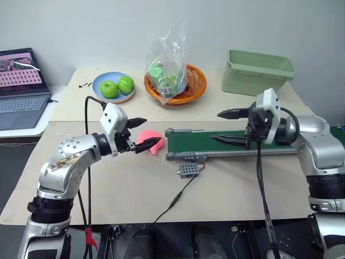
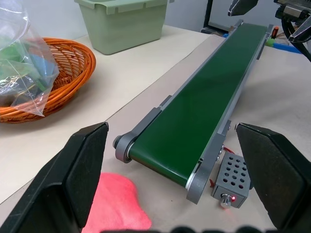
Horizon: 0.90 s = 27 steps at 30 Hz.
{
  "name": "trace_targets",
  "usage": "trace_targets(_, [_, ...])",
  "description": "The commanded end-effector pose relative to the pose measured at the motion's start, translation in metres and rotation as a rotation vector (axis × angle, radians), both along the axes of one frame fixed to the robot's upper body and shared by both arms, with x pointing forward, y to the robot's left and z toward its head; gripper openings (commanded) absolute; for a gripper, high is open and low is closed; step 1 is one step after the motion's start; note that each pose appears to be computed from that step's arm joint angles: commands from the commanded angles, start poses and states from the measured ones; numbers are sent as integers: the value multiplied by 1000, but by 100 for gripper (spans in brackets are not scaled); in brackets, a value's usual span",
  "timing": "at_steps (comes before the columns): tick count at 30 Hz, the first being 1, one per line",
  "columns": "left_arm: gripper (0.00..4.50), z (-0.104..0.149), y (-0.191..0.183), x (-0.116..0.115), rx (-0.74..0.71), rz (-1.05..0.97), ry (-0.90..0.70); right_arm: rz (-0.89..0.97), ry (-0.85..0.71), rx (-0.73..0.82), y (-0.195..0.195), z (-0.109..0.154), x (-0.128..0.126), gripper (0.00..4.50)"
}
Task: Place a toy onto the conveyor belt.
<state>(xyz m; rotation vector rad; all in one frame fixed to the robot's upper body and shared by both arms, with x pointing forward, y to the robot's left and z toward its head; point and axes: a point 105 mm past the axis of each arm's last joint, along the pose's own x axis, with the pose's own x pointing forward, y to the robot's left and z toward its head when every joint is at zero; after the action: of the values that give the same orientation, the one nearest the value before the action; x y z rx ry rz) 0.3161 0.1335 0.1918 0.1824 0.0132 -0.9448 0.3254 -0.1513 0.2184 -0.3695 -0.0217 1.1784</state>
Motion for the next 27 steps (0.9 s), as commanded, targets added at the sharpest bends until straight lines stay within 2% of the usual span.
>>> trace_targets(1, [447, 5, 7, 0, 6, 24, -22, 4, -70, 7, -1, 14, -2, 450])
trace_targets(4, [447, 8, 22, 5, -63, 99, 16, 8, -69, 5, 1, 14, -1, 450])
trace_targets(6, [447, 0, 27, 7, -110, 135, 114, 11, -69, 4, 1, 14, -1, 450])
trace_targets(9, [447, -9, 45, 12, -302, 241, 291, 15, -68, 2, 2, 13, 0, 450])
trace_targets(15, [447, -23, 84, 22, -619, 434, 514, 23, -68, -1, 3, 14, 2, 450])
trace_targets(18, [447, -43, 99, 27, -778, 530, 681, 26, -70, -3, 5, 14, 3, 450])
trace_targets(21, [447, -62, 107, 31, -829, 614, 783, 25, -73, -6, 5, 14, 4, 450])
trace_targets(27, [447, -67, 91, 40, -873, 597, 862, 18, -76, -11, 3, 14, 3, 450])
